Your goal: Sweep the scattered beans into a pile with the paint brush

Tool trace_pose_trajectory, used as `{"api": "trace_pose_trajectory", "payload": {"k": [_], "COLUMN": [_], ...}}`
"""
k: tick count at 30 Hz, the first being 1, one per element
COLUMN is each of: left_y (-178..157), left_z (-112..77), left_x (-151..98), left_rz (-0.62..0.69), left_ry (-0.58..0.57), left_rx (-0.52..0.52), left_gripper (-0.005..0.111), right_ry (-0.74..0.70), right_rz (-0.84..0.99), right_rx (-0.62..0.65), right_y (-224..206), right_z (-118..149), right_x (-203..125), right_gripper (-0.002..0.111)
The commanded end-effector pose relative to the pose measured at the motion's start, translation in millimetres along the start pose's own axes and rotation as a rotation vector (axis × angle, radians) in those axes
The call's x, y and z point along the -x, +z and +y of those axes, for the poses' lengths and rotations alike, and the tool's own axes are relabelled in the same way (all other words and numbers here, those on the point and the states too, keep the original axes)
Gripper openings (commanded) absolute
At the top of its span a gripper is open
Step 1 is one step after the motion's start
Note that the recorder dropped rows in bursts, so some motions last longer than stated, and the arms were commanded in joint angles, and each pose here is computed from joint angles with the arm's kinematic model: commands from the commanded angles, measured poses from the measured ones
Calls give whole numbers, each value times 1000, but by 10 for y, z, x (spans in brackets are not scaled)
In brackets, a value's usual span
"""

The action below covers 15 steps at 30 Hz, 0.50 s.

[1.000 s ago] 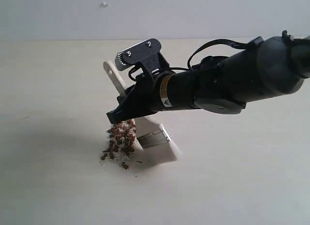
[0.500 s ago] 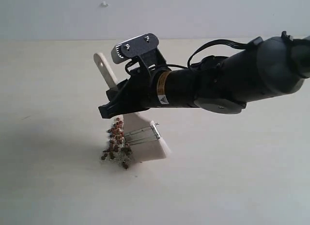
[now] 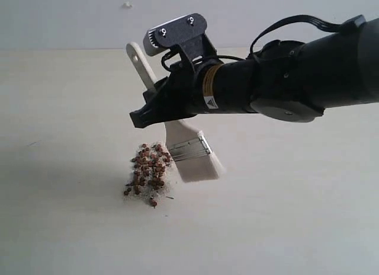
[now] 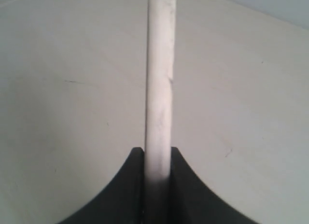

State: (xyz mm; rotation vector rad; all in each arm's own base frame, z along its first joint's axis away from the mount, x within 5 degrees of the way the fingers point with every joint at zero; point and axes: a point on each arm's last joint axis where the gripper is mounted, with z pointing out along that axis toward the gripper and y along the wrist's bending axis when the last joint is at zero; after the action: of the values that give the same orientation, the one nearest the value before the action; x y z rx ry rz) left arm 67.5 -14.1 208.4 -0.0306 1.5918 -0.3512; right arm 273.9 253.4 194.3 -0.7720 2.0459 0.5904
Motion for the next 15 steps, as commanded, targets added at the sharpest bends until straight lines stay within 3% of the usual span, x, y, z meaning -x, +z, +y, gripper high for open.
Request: {"api": "trace_pose_trajectory", "payload": {"k": [1, 9, 15], "left_y": [-5, -5, -5], "left_z": [-5, -5, -5], "left_x": [3, 3, 3], "left_rz": [-4, -4, -4], "left_ry": [-7, -7, -7], "left_rx": [-7, -7, -7], "left_gripper": [0, 0, 0], "right_ry": [-5, -36, 16], "right_rz": [6, 18, -83], "right_rx": [30, 37, 85], "right_y": [133, 229, 223], "right_z": [-11, -22, 21], "right_x": [-98, -190, -96], "right_gripper": [0, 0, 0]}}
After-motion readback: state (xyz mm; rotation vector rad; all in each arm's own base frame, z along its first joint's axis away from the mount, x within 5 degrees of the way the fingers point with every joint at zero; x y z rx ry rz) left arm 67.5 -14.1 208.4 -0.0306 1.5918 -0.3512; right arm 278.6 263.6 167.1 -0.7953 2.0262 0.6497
